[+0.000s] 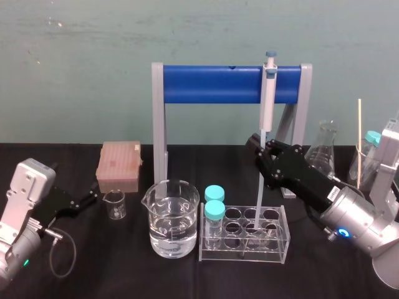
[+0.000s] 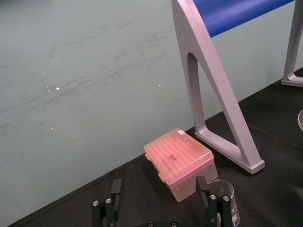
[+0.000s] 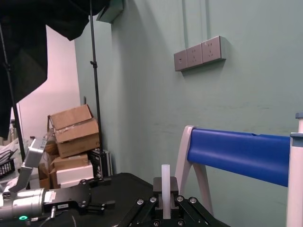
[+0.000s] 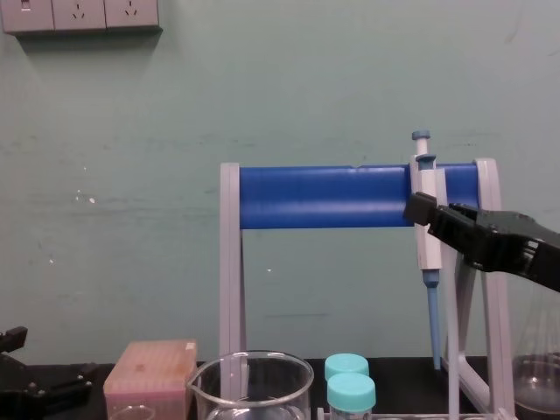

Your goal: Pick up the stirring rod with one hand, then place it down.

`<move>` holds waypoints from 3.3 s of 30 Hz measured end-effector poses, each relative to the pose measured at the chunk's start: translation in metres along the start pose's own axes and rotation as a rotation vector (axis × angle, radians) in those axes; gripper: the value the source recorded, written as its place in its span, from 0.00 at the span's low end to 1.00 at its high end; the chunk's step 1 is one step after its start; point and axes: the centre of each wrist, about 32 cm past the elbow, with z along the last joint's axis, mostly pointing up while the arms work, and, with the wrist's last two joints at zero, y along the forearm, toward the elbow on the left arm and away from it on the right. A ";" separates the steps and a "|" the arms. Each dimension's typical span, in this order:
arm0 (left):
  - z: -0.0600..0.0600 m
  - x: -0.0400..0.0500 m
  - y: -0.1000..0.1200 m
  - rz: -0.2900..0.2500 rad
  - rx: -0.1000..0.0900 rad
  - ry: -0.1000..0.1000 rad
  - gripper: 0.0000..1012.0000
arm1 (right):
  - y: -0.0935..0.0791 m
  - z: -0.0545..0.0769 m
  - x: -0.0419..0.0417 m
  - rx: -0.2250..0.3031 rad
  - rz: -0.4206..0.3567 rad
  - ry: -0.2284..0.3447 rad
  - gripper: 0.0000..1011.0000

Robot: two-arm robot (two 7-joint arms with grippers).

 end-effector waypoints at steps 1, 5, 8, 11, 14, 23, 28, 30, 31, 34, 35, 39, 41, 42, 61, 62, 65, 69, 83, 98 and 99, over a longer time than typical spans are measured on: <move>0.000 0.0000 0.000 0.000 0.000 0.000 0.99 | 0.001 -0.002 0.0009 0.001 -0.001 -0.003 0.07; 0.000 0.0000 0.000 0.000 0.000 0.000 0.99 | 0.005 -0.007 0.0034 0.000 -0.005 -0.011 0.07; 0.000 0.0000 0.000 0.000 0.000 0.000 0.99 | 0.007 -0.012 0.0046 -0.005 -0.006 -0.013 0.07; 0.000 0.0000 0.000 0.000 0.000 0.000 0.99 | 0.009 -0.017 0.0053 -0.013 -0.005 -0.010 0.07; 0.000 0.0000 0.000 0.000 0.000 0.000 0.99 | 0.011 -0.023 0.0059 -0.026 -0.007 -0.004 0.07; 0.000 0.0000 0.000 0.000 0.000 0.000 0.99 | 0.010 -0.037 0.0057 -0.082 -0.015 0.012 0.07; 0.000 0.0000 0.000 0.000 0.000 0.000 0.99 | 0.010 -0.042 0.0054 -0.107 -0.025 0.024 0.07; 0.000 0.0000 0.000 0.000 0.000 0.000 0.99 | 0.010 -0.043 0.0052 -0.114 -0.027 0.027 0.07; 0.000 0.0000 0.000 0.000 0.000 0.000 0.99 | 0.009 -0.044 0.0050 -0.118 -0.029 0.030 0.07; 0.000 0.0000 0.000 0.000 0.000 0.000 0.99 | 0.009 -0.045 0.0047 -0.124 -0.033 0.031 0.07; 0.000 0.0000 0.000 0.000 0.000 0.000 0.99 | 0.009 -0.045 0.0045 -0.127 -0.035 0.032 0.07; 0.000 0.0000 0.000 0.000 0.000 0.000 0.99 | 0.009 -0.046 0.0044 -0.129 -0.040 0.032 0.07; 0.000 0.0000 0.000 0.000 0.000 0.000 0.99 | 0.009 -0.046 0.0044 -0.133 -0.040 0.030 0.07; 0.000 0.0000 0.000 0.000 0.000 0.000 0.99 | 0.009 -0.046 0.0044 -0.135 -0.041 0.029 0.07; 0.000 0.0000 0.000 0.000 0.000 0.000 0.99 | 0.009 -0.046 0.0046 -0.137 -0.043 0.027 0.17; 0.000 0.0000 0.000 0.000 0.000 0.000 0.99 | 0.009 -0.046 0.0046 -0.137 -0.043 0.027 0.19; 0.000 0.0000 0.000 0.000 0.000 0.000 0.99 | 0.009 -0.046 0.0047 -0.136 -0.043 0.027 0.27; 0.000 0.0000 0.000 0.000 0.000 0.000 0.99 | 0.009 -0.046 0.0046 -0.136 -0.043 0.027 0.39; 0.000 0.0000 0.000 0.000 0.000 0.000 0.99 | 0.009 -0.046 0.0046 -0.135 -0.043 0.028 0.82; 0.000 0.0000 0.000 0.000 0.000 0.000 0.99 | -0.007 -0.027 0.0015 -0.188 -0.064 0.007 0.99; 0.000 0.0000 0.000 0.000 0.000 0.000 0.99 | -0.015 -0.023 -0.0007 -0.196 -0.078 0.004 0.99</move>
